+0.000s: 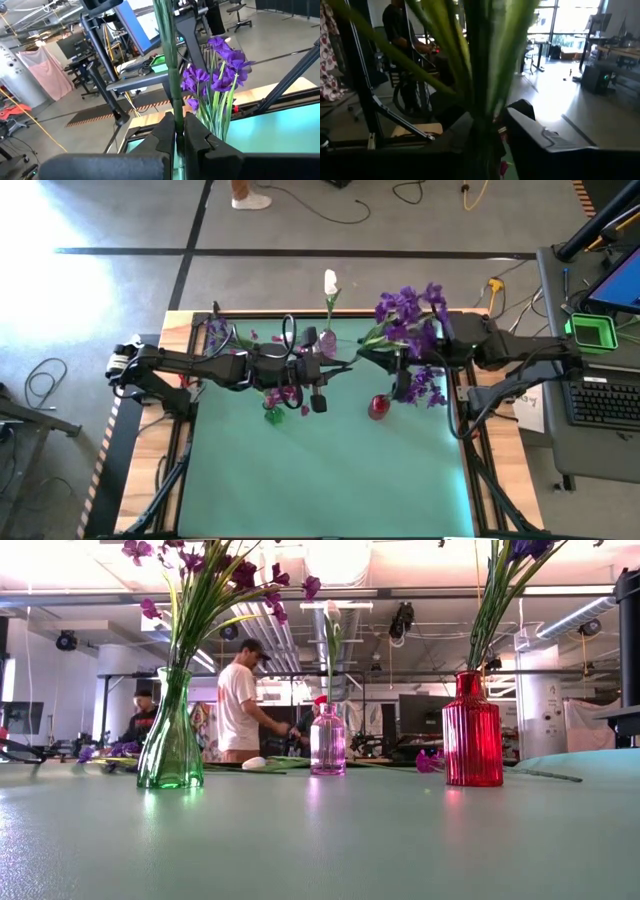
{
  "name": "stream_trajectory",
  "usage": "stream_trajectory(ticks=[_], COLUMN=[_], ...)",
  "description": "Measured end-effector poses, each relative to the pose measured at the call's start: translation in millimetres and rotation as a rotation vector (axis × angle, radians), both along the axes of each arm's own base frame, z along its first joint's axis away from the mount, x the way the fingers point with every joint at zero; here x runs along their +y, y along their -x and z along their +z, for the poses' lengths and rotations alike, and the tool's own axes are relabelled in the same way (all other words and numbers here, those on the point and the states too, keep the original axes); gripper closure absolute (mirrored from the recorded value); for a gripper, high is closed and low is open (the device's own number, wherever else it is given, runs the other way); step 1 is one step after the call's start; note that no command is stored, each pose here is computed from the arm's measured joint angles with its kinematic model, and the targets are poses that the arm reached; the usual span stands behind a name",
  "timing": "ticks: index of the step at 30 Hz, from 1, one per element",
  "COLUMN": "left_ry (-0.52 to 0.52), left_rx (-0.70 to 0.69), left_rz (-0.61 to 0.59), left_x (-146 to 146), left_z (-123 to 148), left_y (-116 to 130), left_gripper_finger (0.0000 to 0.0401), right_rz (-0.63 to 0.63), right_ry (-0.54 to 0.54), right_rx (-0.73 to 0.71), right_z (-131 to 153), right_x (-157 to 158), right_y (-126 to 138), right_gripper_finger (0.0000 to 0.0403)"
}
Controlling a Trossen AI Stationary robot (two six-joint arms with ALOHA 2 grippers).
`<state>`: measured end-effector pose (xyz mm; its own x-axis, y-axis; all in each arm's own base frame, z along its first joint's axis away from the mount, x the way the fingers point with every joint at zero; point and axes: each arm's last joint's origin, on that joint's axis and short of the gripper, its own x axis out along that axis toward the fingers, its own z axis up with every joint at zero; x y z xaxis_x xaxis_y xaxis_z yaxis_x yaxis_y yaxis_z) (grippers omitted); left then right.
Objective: Sort flowers into vase by color
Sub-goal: Put the bottom violet flowers into the red flower vase
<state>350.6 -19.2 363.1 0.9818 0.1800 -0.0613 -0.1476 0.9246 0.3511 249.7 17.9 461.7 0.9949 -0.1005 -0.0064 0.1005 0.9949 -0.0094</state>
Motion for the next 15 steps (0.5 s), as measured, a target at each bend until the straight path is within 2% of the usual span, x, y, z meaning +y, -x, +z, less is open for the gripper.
stream_trajectory(ticks=[6,10,15], left_ry=[0.024,0.024,0.014], left_rx=[-0.004,-0.011,-0.012], left_rz=[0.005,-0.007,-0.021], left_x=[0.2,-1.7,-5.2], left_z=[-0.1,0.3,0.7], left_y=[0.0,-0.1,0.1], left_gripper_finger=[0.0400,0.0380,0.0327], right_rz=[-0.002,-0.018,-0.025], right_ry=[-0.044,-0.062,-0.070], right_rx=[0.043,0.058,0.084], right_z=[3.5,6.6,9.9], right_x=[-0.4,-1.1,-1.8], right_y=[3.6,6.3,9.9], right_gripper_finger=[0.0381,0.0385,0.0383])
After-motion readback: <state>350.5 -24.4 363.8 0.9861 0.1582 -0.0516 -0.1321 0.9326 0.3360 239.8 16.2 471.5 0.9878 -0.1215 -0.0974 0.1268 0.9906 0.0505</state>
